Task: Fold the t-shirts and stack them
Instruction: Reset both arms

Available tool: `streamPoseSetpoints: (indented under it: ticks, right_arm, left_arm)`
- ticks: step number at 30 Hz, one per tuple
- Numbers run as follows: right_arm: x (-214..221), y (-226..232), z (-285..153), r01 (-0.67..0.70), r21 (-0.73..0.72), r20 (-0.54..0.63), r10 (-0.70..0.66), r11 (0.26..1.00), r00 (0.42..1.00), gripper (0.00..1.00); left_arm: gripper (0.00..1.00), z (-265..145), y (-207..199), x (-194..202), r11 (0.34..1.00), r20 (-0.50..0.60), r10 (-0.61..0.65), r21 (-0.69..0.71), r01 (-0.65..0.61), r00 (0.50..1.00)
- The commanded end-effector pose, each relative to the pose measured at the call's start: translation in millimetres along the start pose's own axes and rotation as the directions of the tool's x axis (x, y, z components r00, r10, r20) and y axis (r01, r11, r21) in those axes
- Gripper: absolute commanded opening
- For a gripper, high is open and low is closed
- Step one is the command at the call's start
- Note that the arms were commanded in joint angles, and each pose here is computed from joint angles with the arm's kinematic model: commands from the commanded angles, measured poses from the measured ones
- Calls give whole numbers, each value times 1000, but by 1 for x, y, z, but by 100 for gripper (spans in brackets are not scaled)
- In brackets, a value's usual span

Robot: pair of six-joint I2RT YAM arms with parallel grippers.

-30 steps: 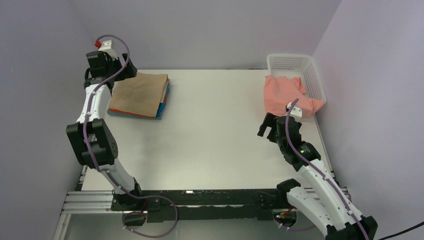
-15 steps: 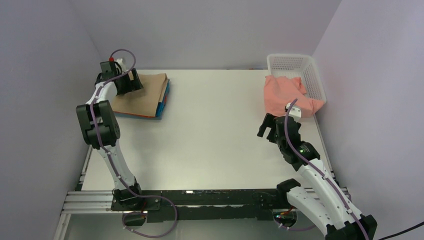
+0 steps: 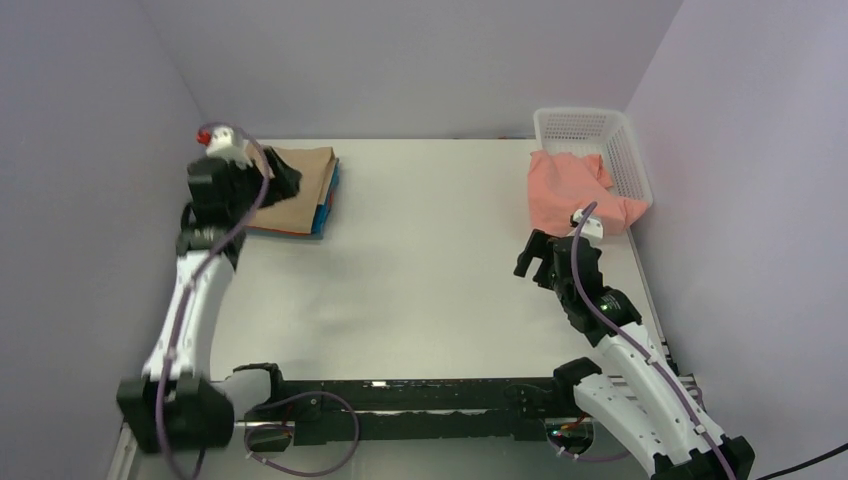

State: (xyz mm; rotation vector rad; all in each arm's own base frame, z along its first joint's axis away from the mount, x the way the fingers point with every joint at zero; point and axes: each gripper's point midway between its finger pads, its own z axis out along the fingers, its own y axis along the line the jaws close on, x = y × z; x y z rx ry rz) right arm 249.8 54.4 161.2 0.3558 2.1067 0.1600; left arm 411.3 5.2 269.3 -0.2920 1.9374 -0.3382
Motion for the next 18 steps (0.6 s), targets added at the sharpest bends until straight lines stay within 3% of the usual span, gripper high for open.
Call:
streamPoseSetpoints:
  ticks: [1, 5, 10, 18]
  right_arm:
    - [-6, 2, 0, -40, -12, 38, 40, 999, 998, 100]
    - [-8, -5, 1, -70, 12, 85, 68, 998, 994, 100]
    - [-6, -14, 5, -89, 34, 127, 84, 995, 988, 100]
    - [-6, -16, 5, -103, 39, 139, 96, 994, 986, 100]
  left_arm:
    - [99, -46, -52, 69, 989, 47, -81, 128, 75, 996]
    - [99, -81, -86, 126, 937, 46, -103, 341, 81, 994]
    - [99, -93, -65, 178, 958, -46, -81, 272, 91, 996]
    - [99, -108, -48, 170, 978, 22, -49, 204, 44, 999]
